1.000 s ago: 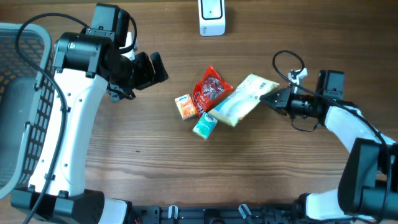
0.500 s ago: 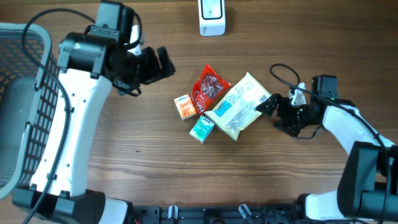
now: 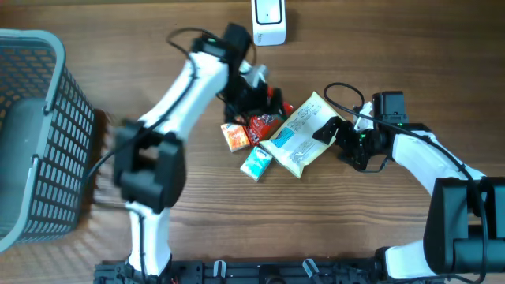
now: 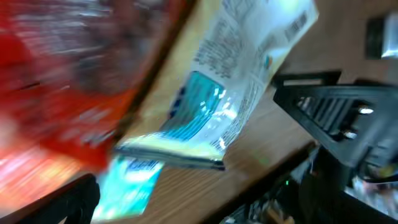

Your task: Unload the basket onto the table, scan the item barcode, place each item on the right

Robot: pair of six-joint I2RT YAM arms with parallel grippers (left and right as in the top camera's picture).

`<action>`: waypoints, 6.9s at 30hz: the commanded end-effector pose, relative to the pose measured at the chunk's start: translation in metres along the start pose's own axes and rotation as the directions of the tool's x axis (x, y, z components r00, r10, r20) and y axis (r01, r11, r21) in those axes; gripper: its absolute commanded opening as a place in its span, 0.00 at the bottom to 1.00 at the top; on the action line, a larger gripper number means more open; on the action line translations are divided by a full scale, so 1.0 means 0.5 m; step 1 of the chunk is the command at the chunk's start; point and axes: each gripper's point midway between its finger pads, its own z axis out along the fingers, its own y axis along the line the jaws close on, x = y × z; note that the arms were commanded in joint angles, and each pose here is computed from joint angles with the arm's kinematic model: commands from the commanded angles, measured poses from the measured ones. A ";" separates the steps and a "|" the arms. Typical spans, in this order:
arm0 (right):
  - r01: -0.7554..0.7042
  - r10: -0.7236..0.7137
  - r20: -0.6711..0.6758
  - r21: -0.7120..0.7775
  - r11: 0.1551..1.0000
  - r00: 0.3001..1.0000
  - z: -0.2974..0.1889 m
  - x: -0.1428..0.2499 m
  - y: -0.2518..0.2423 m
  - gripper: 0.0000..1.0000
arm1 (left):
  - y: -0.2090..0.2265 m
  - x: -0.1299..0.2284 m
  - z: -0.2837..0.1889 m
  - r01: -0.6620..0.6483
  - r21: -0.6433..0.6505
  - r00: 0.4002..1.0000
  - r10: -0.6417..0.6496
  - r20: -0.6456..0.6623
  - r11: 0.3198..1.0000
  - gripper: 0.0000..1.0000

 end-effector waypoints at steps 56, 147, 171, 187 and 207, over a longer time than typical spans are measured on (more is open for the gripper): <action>-0.079 0.080 0.016 -0.065 0.995 0.997 0.035 -0.074 -0.104 1.00 | 0.034 -0.036 0.358 0.224 0.005 0.964 -0.221 -0.146 0.974 0.53; -0.144 -0.834 -0.453 0.891 -0.430 -0.314 -0.098 -0.504 0.575 0.05 | 0.326 -0.089 -0.372 0.628 -0.062 0.636 -0.465 0.616 0.776 1.00; -0.392 -0.476 0.205 0.857 -0.335 0.855 -0.440 -0.582 -0.342 0.04 | 0.326 -0.089 -0.372 0.628 -0.062 0.636 -0.465 0.616 0.776 1.00; -0.283 -0.100 0.417 0.755 0.592 0.903 -0.422 -0.600 -0.511 1.00 | 0.326 -0.089 -0.372 0.628 -0.062 0.636 -0.465 0.616 0.776 1.00; 0.516 -0.480 -0.197 0.232 0.824 0.855 0.121 -0.104 0.395 0.99 | 0.326 -0.089 -0.372 0.628 -0.062 0.636 -0.465 0.616 0.776 1.00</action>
